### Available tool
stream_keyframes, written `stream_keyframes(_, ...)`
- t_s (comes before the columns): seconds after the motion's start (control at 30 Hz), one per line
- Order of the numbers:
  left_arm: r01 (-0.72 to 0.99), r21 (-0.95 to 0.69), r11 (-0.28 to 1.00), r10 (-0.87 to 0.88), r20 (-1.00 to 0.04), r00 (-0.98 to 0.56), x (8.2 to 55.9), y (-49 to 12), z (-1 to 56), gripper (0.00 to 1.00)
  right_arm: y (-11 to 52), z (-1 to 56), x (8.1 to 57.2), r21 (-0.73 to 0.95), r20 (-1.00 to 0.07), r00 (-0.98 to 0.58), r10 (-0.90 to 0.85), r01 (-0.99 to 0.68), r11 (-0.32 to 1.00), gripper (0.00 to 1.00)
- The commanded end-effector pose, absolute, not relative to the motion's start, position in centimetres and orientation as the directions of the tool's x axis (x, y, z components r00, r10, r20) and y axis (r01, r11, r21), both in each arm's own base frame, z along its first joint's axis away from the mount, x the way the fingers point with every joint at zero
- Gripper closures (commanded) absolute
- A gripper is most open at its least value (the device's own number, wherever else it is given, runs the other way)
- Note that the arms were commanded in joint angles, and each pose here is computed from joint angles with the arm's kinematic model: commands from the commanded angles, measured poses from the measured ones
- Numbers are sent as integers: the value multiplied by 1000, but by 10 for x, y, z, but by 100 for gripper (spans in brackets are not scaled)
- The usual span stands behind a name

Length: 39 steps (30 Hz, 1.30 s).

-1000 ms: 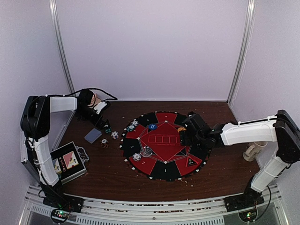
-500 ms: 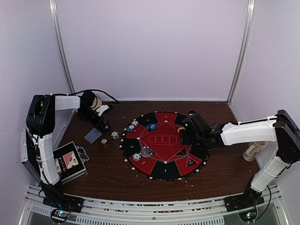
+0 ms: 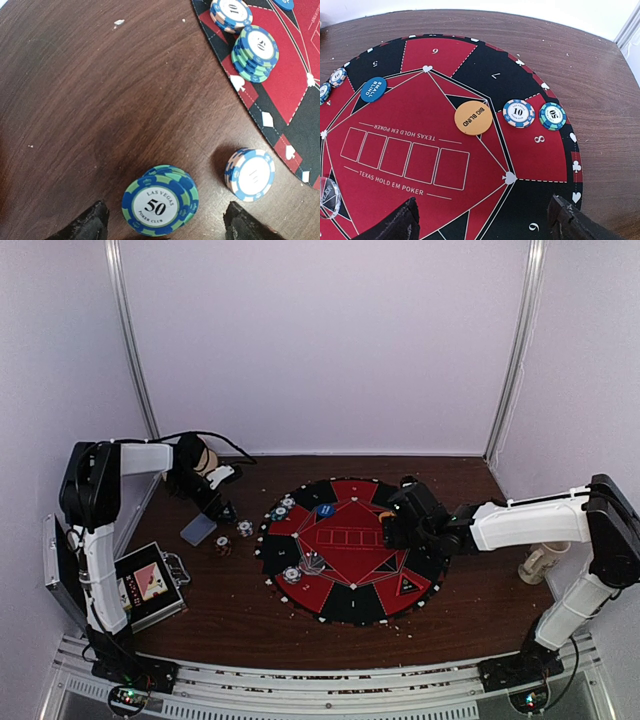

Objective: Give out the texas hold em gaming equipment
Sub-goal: Pick up the pile of poker chips from the pile of poker chips.

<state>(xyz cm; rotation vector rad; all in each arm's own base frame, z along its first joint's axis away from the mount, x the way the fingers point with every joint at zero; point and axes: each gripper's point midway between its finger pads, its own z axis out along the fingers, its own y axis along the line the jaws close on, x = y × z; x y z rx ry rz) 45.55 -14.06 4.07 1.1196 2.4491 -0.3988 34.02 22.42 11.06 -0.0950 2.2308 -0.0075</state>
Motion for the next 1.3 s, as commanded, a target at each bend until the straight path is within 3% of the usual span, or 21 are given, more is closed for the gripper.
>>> stream_keyframes(0.0,777,-82,624,651,-496,-575,463,-141,43,19,226,114,344,-44,-802,-593,-66,-52,998,10)
stream_keyframes(0.57,771,-78,632,657,-475,-586,464,-138,36,27,227,114,343,-39,-803,-593,-64,-55,998,10)
stream_keyframes(1.1,775,-81,627,660,-473,-583,462,-139,36,45,228,114,343,-38,-803,-592,-64,-57,998,10)
stream_keyframes(1.27,778,-81,623,665,-469,-581,460,-138,36,47,228,115,343,-38,-804,-592,-65,-58,998,10)
